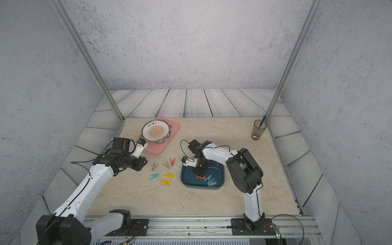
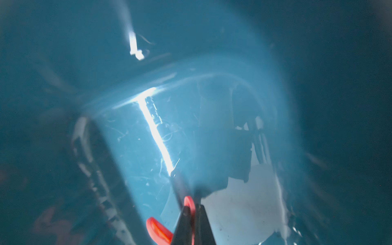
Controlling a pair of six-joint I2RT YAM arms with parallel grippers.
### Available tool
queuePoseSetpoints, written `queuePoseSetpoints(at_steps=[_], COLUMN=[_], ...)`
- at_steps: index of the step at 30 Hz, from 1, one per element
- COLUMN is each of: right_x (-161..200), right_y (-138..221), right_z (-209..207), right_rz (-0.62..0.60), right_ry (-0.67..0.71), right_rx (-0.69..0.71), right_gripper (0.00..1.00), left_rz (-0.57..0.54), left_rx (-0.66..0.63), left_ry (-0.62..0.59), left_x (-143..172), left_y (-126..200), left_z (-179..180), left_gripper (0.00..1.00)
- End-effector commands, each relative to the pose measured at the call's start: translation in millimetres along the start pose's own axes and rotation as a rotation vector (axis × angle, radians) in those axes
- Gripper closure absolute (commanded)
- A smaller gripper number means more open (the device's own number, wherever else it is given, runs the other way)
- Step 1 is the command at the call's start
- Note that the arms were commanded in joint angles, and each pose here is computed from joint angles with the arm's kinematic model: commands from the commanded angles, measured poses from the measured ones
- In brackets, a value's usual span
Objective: Take the clothespins out of the storage box
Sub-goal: Pick up the clothespin from the storage box, then place the clothespin at the center of the board.
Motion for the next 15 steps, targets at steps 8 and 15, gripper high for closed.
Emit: queuePoseSetpoints(at_steps=[8,15], right_x=[-43,-101], right_y=[96,89], right_z=[21,47], right_rz=[-0.294,-0.456], right_ry=[-0.107,-0.181], right_rx=[0.007,-0.045], right_gripper=[0.97,0.98], left_rz=[-0.02,-0.017], left_rx=[-0.016,-0.03], left_ry=[0.014,0.014], left_x=[-5,-4], left_y=[9,10], left_z=[2,3], left_gripper=[0.63,0.63])
Point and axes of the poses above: each gripper's point midway between its finger pads, its own y axis back along the fingers, its own z axis along the line the jaws close on, x = y × z, the point moved 7 cm from there along y, back along the fingers, and after that the axes turned 9 degrees about y, right-handed, at the moved point
